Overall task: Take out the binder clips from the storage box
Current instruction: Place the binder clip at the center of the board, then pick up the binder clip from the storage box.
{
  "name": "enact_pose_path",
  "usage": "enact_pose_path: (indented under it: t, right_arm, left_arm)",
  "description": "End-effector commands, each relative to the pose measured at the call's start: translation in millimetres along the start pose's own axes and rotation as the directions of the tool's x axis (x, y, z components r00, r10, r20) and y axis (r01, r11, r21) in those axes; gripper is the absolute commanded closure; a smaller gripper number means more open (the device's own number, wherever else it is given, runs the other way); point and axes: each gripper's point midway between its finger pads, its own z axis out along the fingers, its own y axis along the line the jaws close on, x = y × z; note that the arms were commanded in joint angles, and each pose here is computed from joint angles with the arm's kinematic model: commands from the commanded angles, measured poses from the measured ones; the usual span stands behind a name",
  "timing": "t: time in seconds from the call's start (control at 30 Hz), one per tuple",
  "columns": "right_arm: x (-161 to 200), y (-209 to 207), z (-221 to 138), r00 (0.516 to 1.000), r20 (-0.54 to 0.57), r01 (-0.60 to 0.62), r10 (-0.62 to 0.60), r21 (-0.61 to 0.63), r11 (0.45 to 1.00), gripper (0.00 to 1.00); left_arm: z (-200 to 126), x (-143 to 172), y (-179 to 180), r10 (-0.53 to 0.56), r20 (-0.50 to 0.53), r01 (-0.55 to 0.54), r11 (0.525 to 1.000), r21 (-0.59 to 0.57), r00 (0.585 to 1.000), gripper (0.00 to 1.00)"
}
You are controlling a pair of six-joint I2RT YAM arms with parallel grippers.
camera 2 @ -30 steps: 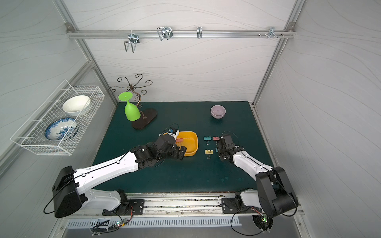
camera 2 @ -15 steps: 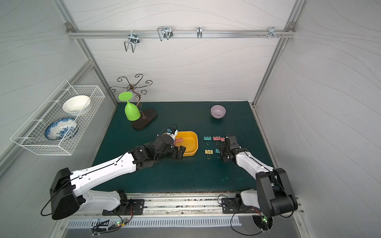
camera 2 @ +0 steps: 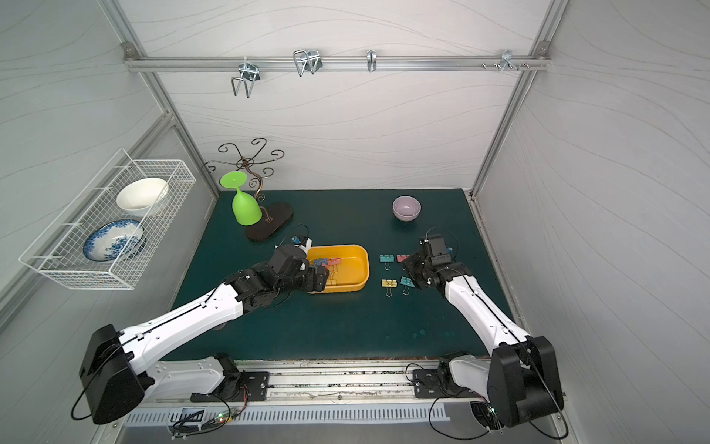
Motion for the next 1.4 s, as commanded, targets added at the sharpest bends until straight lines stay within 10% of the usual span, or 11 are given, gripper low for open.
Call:
enact_pose_path:
  t: [0.0, 0.23, 0.4, 0.63, 1.37]
  right_arm:
    - [17, 19, 1, 0.982, -0.063, 0.179, -0.178, 0.014, 0.984, 0.52]
    - [22, 8, 5, 0.975, -0.059, 0.223, -0.215, 0.216, 0.951, 0.61]
    - [45, 67, 13, 0.949, -0.088, 0.294, -0.302, -0.087, 0.952, 0.61]
    - [91, 105, 46, 0.905, -0.197, 0.366, -0.378, -0.093, 0.926, 0.64]
    - [119, 120, 133, 0.978, -0.208, 0.002, 0.012, 0.069, 0.998, 0.62]
  left_arm:
    - [-10, -5, -3, -0.072, 0.006, 0.072, 0.995, 0.066, 0.997, 0.04]
    - [-14, -1, 18, -0.166, -0.005, 0.166, 0.984, 0.07, 0.986, 0.04]
    - [-18, -3, 31, -0.198, 0.005, 0.197, 0.978, 0.063, 0.98, 0.07]
    - [-16, -6, 48, -0.281, -0.046, 0.284, 0.956, 0.071, 0.959, 0.18]
    - [-27, -7, 63, -0.351, -0.114, 0.366, 0.919, 0.146, 0.929, 0.25]
